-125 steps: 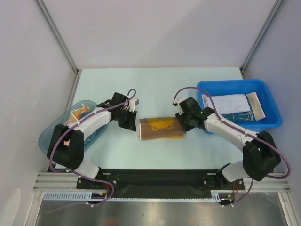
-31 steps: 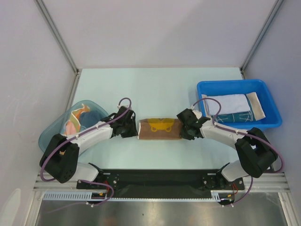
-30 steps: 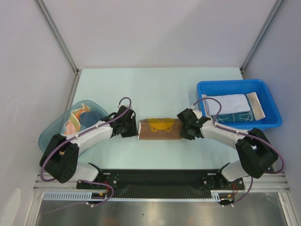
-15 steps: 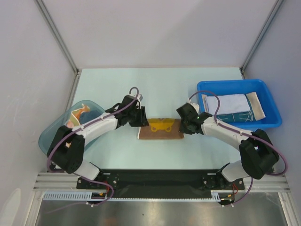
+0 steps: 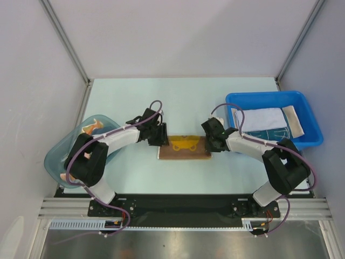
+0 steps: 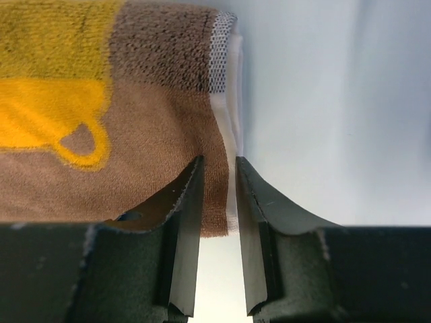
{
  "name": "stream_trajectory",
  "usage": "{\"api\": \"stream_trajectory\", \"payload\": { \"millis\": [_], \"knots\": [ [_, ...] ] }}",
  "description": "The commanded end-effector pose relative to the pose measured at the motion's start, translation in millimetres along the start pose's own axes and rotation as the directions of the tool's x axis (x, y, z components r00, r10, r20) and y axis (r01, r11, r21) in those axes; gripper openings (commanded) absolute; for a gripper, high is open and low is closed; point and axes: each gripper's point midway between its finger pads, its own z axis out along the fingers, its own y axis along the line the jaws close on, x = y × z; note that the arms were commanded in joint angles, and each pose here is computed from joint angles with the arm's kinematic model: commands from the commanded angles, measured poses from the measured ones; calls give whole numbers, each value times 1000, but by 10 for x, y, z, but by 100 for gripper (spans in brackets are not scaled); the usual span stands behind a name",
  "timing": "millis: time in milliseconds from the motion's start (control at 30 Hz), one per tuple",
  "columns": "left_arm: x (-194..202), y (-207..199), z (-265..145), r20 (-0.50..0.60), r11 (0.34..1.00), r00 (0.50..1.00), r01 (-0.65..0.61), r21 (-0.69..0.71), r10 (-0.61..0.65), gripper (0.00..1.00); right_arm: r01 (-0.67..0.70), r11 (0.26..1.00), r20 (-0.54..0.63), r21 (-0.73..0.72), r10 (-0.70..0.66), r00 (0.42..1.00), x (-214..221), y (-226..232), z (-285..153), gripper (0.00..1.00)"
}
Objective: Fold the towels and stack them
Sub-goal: Fold the towel
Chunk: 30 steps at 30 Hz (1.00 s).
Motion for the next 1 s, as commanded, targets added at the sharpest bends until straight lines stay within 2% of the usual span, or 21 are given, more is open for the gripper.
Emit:
{"api": "stream_trajectory", "payload": {
  "millis": [0, 133, 233, 400, 600, 667, 833, 967],
  "knots": [
    [-462, -189, -303, 119, 998, 992, -54, 14, 52, 49, 41, 998, 89, -43, -37, 995, -325, 122, -247, 30],
    [-561, -412, -375, 131, 988, 988, -93, 120, 77, 50, 46, 994, 127, -97, -34, 991, -504, 246, -332, 31],
    [-532, -480, -251, 111, 980, 990, -102, 171, 84, 51, 59, 992, 151, -109, -42, 988, -587, 270, -262, 32],
    [-446, -295, 76, 67, 986, 994, -95, 140, 87, 50, 85, 992, 153, -93, -70, 986, -653, 156, 2, 32],
    [-572, 22, 247, 94, 997, 994, -65, 32, 62, 50, 130, 990, 171, -63, -118, 978, -735, 71, 224, 32],
    [-687, 22, 160, 117, 997, 990, -77, 4, 75, 50, 137, 989, 157, -46, -128, 979, -735, 43, 191, 32],
    [-921, -150, -340, 196, 994, 975, -108, 0, 106, 55, 121, 990, 147, -78, -109, 983, -751, 150, -254, 36],
    [-746, -303, -649, 209, 990, 974, -110, 90, 90, 57, 83, 975, 52, -206, -74, 996, -384, 280, -441, 37]
  ]
}}
